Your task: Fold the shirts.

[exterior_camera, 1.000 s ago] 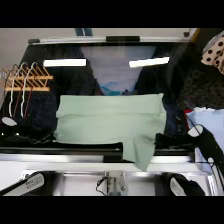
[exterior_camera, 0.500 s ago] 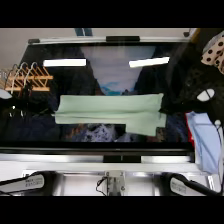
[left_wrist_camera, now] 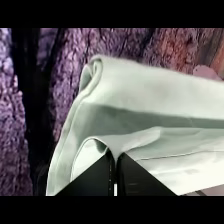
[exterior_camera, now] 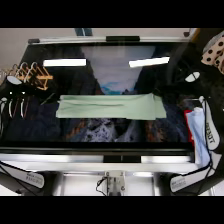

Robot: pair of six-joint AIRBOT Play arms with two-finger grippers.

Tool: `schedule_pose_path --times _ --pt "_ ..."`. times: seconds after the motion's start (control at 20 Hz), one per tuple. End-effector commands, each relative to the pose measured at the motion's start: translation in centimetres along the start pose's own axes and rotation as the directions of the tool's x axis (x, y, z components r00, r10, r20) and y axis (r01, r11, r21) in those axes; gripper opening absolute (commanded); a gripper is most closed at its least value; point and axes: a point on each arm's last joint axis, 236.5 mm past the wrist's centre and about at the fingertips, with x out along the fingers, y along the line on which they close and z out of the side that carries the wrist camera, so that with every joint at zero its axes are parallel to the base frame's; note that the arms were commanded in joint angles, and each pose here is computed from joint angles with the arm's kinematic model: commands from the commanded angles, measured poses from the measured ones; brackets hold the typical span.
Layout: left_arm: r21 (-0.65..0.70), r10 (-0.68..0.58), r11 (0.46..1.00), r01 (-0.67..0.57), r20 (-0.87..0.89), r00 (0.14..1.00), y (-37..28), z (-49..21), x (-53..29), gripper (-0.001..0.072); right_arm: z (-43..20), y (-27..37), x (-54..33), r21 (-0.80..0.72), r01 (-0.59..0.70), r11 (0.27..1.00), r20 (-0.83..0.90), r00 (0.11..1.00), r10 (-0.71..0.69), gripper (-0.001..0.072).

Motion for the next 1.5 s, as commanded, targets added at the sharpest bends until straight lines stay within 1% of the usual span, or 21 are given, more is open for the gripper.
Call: schedule_pose_path --times 0.0,0.05,0.1,0.15,0.2,0.25,0.3,0.4,0.45,0.55,0.7,0.9,1.15,1.2,1.25,1.3,1.35,1.4,1.45 --pt "-0.042 -0.024 0.999 0.023 -0.018 1.0 0.6 0.6 2.0 0.0035 1.1 -1.2 1.5 -0.01 0.05 0.999 0.022 0.999 -0.05 0.006" --pt "-0.05 -0.024 0.998 0.023 -0.029 0.999 0.9 0.4 2.4 0.0035 0.7 -1.9 1.4 -0.015 0.075 0.997 0.003 0.997 -0.075 0.006" --pt "-0.06 -0.024 0.998 0.022 -0.035 0.999 1.1 0.3 2.7 0.0036 0.0 -2.5 1.3 -0.031 0.1 0.995 -0.023 0.995 -0.101 0.0078" --pt "-0.062 -0.026 0.998 0.023 -0.043 0.999 1.1 0.2 2.8 0.0107 -0.4 -2.7 1.2 -0.043 0.112 0.993 -0.04 0.993 -0.114 0.0252" --pt "-0.059 -0.03 0.998 0.027 -0.056 0.998 1.0 -0.1 2.5 0.0337 -0.7 -2.6 0.7 -0.085 0.109 0.99 -0.053 0.992 -0.114 0.0664" --pt "-0.052 -0.038 0.998 0.034 -0.073 0.997 0.7 -0.2 1.9 0.059 -0.9 -2.6 -0.1 -0.139 0.11 0.984 -0.065 0.991 -0.12 0.0686" --pt "-0.044 -0.046 0.998 0.042 -0.084 0.995 0.4 -0.2 1.1 0.0646 -1.0 -3.4 -1.4 -0.161 0.138 0.977 -0.068 0.986 -0.151 0.0688" --pt "-0.017 -0.058 0.998 0.057 -0.093 0.994 -0.3 0.3 -1.2 0.0642 -1.6 -6.1 -4.0 -0.163 0.203 0.966 -0.096 0.971 -0.221 0.0689" --pt "-0.001 -0.061 0.998 0.061 -0.087 0.994 -0.8 0.6 -2.1 0.0607 -2.2 -7.1 -4.7 -0.137 0.205 0.969 -0.129 0.966 -0.223 0.0689" --pt "0.026 -0.062 0.998 0.064 -0.064 0.996 -1.8 1.1 -3.4 0.0605 -3.1 -8.0 -4.7 -0.105 0.165 0.981 -0.182 0.966 -0.182 0.0691" --pt "0.047 -0.063 0.997 0.065 -0.058 0.996 -3.1 0.9 -4.1 0.0605 -3.7 -7.5 -2.8 -0.118 0.07 0.991 -0.219 0.971 -0.095 0.0692" --pt "0.071 -0.063 0.995 0.068 -0.067 0.996 -4.2 0.5 -3.8 0.0605 -4.8 -8.3 -0.2 -0.085 0.042 0.995 -0.275 0.959 -0.064 0.0692" --pt "0.097 -0.064 0.993 0.073 -0.086 0.994 -5.3 0.0 -3.1 0.0606 -6.4 -8.0 2.1 -0.066 0.021 0.998 -0.336 0.941 -0.042 0.0689" --pt "0.102 -0.065 0.992 0.074 -0.09 0.994 -5.6 -0.2 -2.9 0.0606 -7.0 -7.3 2.6 -0.076 0.012 0.997 -0.357 0.933 -0.038 0.0688" --pt "0.108 -0.066 0.991 0.076 -0.094 0.993 -5.9 -0.3 -2.8 0.0605 -7.7 -6.4 3.0 -0.105 -0.002 0.994 -0.38 0.924 -0.038 0.0671" --pt "0.117 -0.068 0.99 0.079 -0.097 0.993 -6.4 -0.4 -2.7 0.0605 -8.4 -5.5 3.2 -0.149 -0.026 0.988 -0.404 0.914 -0.037 0.0548" --pt "0.127 -0.073 0.988 0.085 -0.1 0.992 -7.0 -0.6 -2.6 0.0605 -8.7 -4.7 3.2 -0.177 -0.033 0.984 -0.412 0.91 -0.043 0.0293" --pt "0.138 -0.085 0.985 0.1 -0.107 0.991 -8.0 -0.9 -2.4 0.0605 -8.5 -4.0 2.9 -0.19 -0.038 0.981 -0.403 0.914 -0.042 0.0121" --pt "0.147 -0.117 0.98 0.135 -0.121 0.986 -9.5 -1.4 -2.1 0.0602 -8.2 -3.0 2.4 -0.201 -0.05 0.978 -0.387 0.922 -0.032 0.006"
